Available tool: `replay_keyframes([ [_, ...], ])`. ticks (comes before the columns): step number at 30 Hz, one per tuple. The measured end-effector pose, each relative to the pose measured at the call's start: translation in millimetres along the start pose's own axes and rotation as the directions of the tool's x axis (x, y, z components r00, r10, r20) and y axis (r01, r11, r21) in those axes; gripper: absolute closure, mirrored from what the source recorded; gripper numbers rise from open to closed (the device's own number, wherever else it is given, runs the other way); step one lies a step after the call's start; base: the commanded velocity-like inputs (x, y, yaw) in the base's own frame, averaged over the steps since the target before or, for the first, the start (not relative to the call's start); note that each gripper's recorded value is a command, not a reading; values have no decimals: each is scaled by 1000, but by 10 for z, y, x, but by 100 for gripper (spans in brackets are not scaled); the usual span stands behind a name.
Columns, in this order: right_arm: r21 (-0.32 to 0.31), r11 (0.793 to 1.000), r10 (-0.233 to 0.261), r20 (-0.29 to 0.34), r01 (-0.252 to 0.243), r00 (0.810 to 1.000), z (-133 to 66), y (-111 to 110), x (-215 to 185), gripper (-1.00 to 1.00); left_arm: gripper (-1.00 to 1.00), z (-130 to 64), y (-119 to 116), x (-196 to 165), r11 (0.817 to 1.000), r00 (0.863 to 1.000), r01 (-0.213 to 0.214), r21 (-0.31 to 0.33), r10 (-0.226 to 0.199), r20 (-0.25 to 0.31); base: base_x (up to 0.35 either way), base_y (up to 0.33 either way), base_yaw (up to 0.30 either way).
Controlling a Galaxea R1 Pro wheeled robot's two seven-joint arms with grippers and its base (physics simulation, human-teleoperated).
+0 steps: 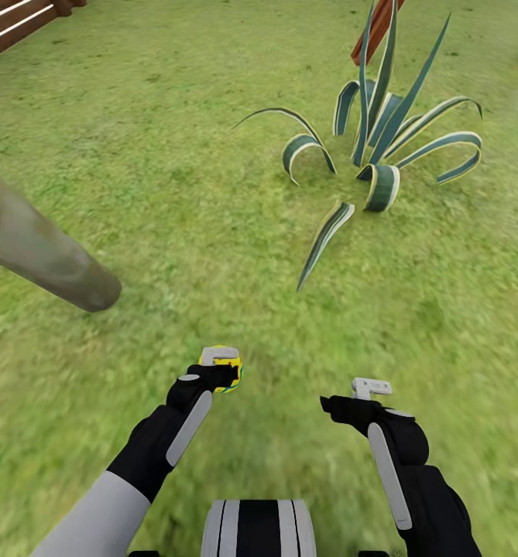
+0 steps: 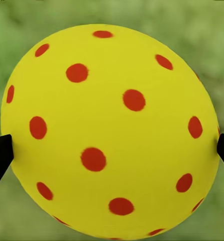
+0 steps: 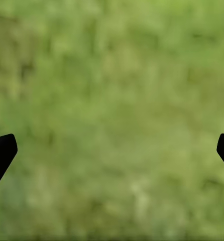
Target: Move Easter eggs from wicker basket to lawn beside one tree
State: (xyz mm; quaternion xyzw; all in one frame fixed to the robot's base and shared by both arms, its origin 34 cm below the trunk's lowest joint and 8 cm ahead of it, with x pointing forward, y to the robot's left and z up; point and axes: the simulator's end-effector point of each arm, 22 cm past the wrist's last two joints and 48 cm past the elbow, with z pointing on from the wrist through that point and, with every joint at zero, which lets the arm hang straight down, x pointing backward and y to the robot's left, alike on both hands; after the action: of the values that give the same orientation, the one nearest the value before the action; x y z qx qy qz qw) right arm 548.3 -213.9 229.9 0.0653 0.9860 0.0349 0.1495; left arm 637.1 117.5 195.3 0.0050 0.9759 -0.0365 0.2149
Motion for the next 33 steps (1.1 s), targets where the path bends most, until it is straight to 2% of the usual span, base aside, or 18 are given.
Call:
replay_keyframes([
  [33,4,1000,1,-24,-1,1000,94,-19,97,-100,100,96,11,125,1000,1000,3,0,-3,-24,0,0,0],
])
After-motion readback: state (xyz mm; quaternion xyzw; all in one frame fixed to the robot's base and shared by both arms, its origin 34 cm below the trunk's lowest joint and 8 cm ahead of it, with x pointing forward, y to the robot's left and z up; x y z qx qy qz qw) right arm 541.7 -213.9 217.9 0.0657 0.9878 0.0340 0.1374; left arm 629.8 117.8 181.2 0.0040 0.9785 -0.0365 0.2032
